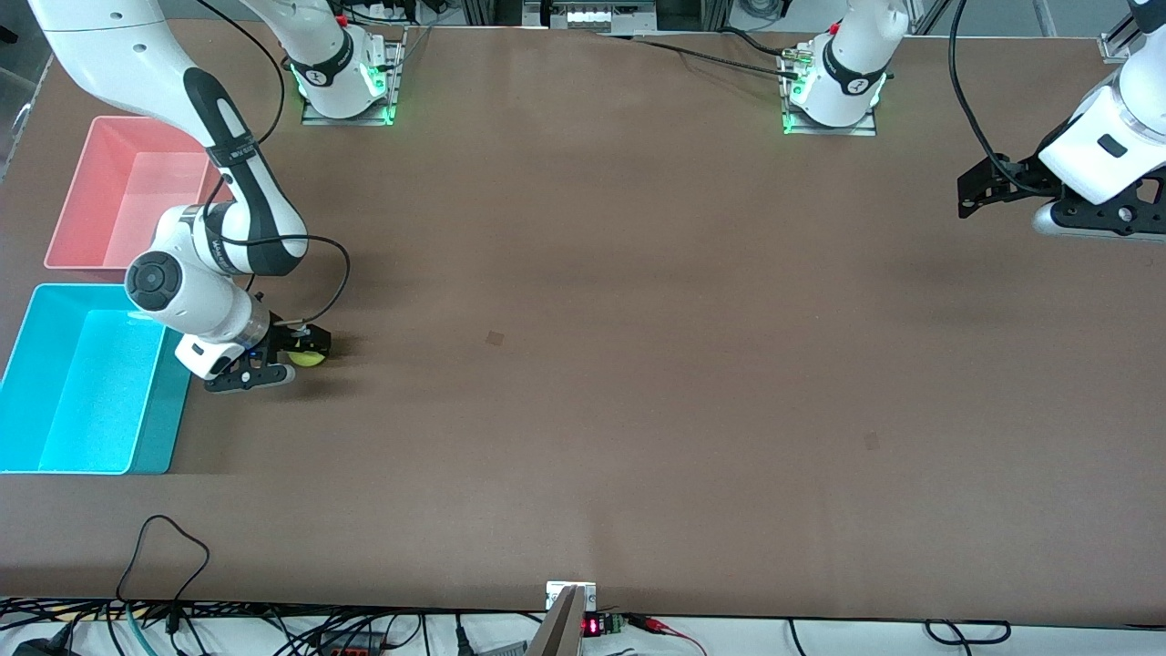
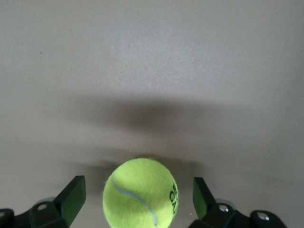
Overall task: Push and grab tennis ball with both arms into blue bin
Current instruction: 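Close the right gripper around the tennis ball, then lift the tennis ball with the right gripper over the blue bin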
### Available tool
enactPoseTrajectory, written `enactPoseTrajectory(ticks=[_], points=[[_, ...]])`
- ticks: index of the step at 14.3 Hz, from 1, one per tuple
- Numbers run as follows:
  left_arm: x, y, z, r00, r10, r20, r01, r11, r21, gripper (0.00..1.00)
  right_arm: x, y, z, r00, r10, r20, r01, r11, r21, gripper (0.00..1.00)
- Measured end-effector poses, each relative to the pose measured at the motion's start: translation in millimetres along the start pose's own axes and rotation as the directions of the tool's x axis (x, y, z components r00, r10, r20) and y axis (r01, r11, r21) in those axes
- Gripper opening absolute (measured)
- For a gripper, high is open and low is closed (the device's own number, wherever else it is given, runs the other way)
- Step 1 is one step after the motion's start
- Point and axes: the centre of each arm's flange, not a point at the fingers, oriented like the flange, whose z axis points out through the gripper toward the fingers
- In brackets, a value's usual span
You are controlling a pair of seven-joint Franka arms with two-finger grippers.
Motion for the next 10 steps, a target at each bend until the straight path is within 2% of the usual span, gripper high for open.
enactPoseTrajectory(ticks=[5, 10], points=[[0, 0, 0, 1.000, 0.000, 0.001, 0.000, 1.000, 0.000, 1.00, -6, -1, 22, 0.999, -0.007, 0.043, 0.006, 1.000, 0.008, 1.00], [-1, 0, 1, 1.000, 0.000, 0.007, 0.000, 1.000, 0.000, 1.00, -8, -2, 29, 0.998, -0.009, 0.056, 0.008, 1.000, 0.010, 1.00]])
